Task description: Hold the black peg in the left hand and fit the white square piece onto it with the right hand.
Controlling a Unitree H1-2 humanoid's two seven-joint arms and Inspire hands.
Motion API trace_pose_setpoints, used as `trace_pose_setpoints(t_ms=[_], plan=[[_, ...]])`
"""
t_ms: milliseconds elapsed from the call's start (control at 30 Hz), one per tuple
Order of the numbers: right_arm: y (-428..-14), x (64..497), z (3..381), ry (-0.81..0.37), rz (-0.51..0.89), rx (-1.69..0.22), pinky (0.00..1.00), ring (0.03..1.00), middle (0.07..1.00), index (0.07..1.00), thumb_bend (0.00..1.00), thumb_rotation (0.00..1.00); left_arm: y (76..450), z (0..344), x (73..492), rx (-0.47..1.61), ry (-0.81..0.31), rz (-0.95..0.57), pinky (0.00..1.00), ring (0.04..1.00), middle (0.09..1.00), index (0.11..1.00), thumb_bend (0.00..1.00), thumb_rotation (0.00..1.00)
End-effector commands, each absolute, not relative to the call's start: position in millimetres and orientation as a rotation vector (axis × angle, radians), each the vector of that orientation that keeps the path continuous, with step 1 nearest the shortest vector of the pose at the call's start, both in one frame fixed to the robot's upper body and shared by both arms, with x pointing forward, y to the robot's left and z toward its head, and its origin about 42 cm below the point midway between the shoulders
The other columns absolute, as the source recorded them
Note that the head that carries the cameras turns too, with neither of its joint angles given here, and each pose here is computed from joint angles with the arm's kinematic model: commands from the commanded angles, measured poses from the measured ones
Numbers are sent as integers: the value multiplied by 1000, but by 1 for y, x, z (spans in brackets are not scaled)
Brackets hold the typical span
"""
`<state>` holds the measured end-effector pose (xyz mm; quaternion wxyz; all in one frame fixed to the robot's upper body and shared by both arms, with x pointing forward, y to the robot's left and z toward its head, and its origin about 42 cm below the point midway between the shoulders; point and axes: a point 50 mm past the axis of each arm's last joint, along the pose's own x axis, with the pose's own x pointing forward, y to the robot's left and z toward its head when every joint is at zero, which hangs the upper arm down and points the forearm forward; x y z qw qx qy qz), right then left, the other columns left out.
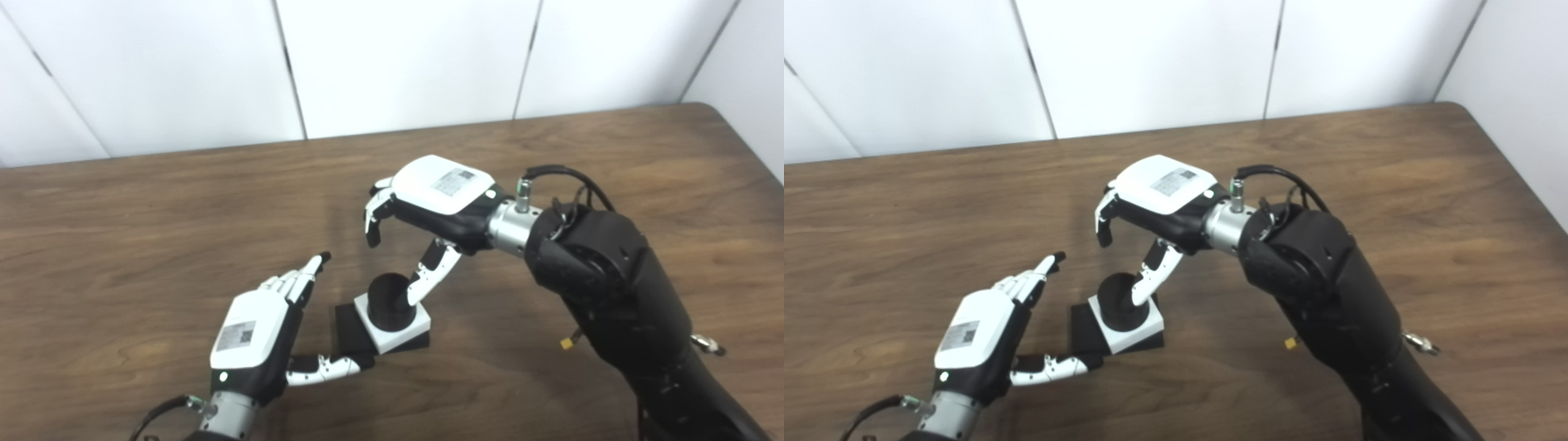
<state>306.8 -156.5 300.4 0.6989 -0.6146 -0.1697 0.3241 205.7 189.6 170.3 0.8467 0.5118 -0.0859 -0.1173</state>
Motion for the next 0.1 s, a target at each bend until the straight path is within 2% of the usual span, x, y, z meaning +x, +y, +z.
trace_pose_setpoints(t_ms=[0,67], plan=[[-166,313,323,-401,695,-1308,876,903,813,725,933,550,197,189,204,1050,-229,-191,843,881,907,972,1000,647],[-174,313,328,-376,714,-1247,896,908,832,781,983,609,204,195,203,1023,-231,-174,816,886,924,986,1000,688]])
